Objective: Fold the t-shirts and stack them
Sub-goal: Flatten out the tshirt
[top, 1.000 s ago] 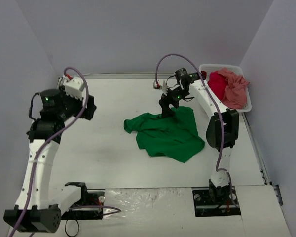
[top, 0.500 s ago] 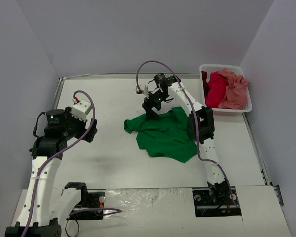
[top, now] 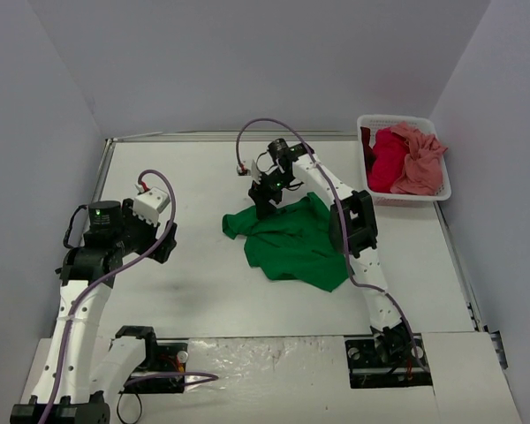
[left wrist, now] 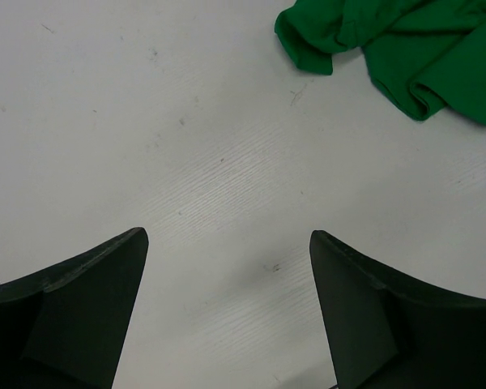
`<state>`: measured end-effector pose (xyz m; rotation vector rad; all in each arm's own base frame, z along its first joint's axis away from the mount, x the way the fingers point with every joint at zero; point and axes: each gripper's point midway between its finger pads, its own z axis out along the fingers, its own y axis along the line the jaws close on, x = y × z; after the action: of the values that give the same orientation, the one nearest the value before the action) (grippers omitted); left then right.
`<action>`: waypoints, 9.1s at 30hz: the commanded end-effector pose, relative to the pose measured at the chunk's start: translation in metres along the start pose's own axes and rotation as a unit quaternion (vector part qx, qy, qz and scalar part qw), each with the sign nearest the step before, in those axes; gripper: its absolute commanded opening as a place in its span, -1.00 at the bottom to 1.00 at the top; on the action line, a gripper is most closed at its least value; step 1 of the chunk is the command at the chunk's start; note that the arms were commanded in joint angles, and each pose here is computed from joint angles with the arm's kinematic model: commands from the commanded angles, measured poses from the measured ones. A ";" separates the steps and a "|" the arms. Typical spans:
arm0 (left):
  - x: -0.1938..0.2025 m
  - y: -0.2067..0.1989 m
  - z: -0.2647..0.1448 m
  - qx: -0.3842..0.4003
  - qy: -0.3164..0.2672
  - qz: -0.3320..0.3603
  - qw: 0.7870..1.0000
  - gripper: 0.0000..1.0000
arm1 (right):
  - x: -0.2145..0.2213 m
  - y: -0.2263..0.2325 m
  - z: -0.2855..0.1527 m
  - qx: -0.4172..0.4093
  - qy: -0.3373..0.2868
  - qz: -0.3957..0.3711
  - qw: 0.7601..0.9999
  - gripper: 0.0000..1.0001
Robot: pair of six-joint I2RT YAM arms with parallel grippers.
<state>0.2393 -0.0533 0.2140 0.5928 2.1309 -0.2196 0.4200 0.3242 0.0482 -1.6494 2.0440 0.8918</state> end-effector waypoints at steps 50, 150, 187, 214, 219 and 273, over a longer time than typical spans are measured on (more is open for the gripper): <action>-0.048 -0.100 0.203 0.304 0.082 -0.027 0.949 0.33 | 0.079 0.000 -0.271 0.292 -0.071 0.182 0.936 -1.00; 0.025 -0.044 0.063 0.220 0.136 0.001 0.966 -0.95 | 0.148 0.070 -0.143 0.065 0.073 0.158 0.983 0.04; -0.186 0.114 0.013 -0.045 -0.093 -0.074 0.992 -0.95 | -0.043 0.012 -0.407 0.380 -0.211 0.109 0.894 -1.00; -0.182 0.049 -0.082 -0.047 -0.183 0.020 0.982 -0.95 | -0.030 0.132 -0.445 0.438 -0.260 0.072 0.857 -1.00; -0.171 0.093 -0.004 -0.044 -0.132 0.000 0.990 -0.95 | -0.015 0.041 -0.418 0.411 -0.245 0.116 0.871 -1.00; -0.142 0.167 0.136 -0.066 -0.048 0.021 0.996 -0.26 | 0.019 -0.086 -0.369 0.405 -0.209 0.172 0.873 0.03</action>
<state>0.4440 -0.0125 0.2374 0.4929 2.1279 -0.1902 0.5024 0.0587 0.2978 -0.6073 2.0078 0.4003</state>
